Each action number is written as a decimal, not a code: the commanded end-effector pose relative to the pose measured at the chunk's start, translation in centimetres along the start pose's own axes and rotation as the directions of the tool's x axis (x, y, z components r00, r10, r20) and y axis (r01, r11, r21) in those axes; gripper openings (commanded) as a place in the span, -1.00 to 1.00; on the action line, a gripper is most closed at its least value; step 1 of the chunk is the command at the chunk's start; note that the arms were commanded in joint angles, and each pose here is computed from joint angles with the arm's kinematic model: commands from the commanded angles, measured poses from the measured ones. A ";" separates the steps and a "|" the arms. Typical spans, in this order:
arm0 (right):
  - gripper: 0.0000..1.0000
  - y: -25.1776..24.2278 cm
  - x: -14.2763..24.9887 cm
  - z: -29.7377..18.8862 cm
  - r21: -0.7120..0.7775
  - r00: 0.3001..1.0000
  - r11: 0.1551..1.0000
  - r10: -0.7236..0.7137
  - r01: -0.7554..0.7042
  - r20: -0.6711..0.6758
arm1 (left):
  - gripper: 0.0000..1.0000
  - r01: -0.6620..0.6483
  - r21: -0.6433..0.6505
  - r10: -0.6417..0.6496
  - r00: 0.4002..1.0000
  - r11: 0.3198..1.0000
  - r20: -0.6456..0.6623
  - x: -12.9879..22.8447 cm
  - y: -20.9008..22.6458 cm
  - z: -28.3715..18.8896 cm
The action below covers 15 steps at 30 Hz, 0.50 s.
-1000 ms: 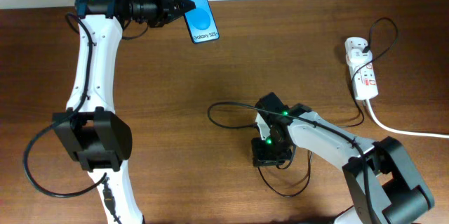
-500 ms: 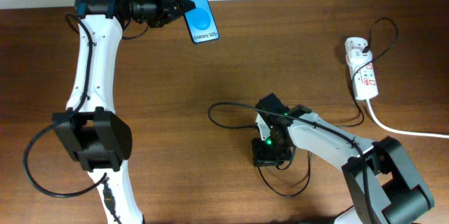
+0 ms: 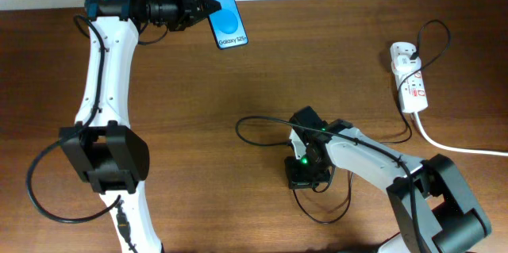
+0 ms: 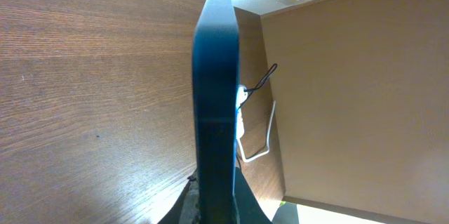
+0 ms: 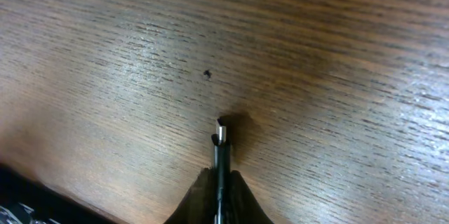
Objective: Plug charger to phone and switch on socket
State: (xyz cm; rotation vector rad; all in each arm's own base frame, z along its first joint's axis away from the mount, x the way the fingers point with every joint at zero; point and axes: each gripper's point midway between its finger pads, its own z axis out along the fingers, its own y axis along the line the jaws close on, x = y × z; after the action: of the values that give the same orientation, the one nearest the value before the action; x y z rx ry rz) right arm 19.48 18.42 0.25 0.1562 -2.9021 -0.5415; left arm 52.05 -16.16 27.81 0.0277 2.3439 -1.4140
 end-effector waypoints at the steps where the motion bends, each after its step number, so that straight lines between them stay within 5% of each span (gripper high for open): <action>1: -0.92 0.7 -0.4 -0.4 -0.046 1.000 0.999 -0.005 0.005 0.002 | -1.00 -0.033 0.025 0.033 0.999 0.999 0.003 -0.3 -0.6 -0.2; 6: -0.92 5.0 -5.0 -6.3 -0.292 0.986 0.946 -0.105 0.140 0.131 | -1.00 -0.218 0.222 0.219 0.975 0.950 0.019 -0.7 -4.5 -0.7; 10: -0.92 9.1 -7.8 -16.0 -0.558 0.904 0.727 -0.214 0.400 0.370 | -1.00 -0.304 0.416 0.324 0.946 0.857 0.024 -0.4 -8.4 -2.0; 15: -0.92 12.2 -9.0 -21.6 -0.600 0.767 0.492 -0.274 0.631 0.581 | -1.00 -0.251 0.503 0.309 0.951 0.827 -0.034 0.5 -9.9 -2.8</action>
State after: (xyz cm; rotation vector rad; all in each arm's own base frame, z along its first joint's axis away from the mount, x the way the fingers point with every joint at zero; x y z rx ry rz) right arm 32.17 22.46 18.59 0.6154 -2.7758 -1.8412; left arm 49.97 -18.63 36.04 0.5518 1.9017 -1.7250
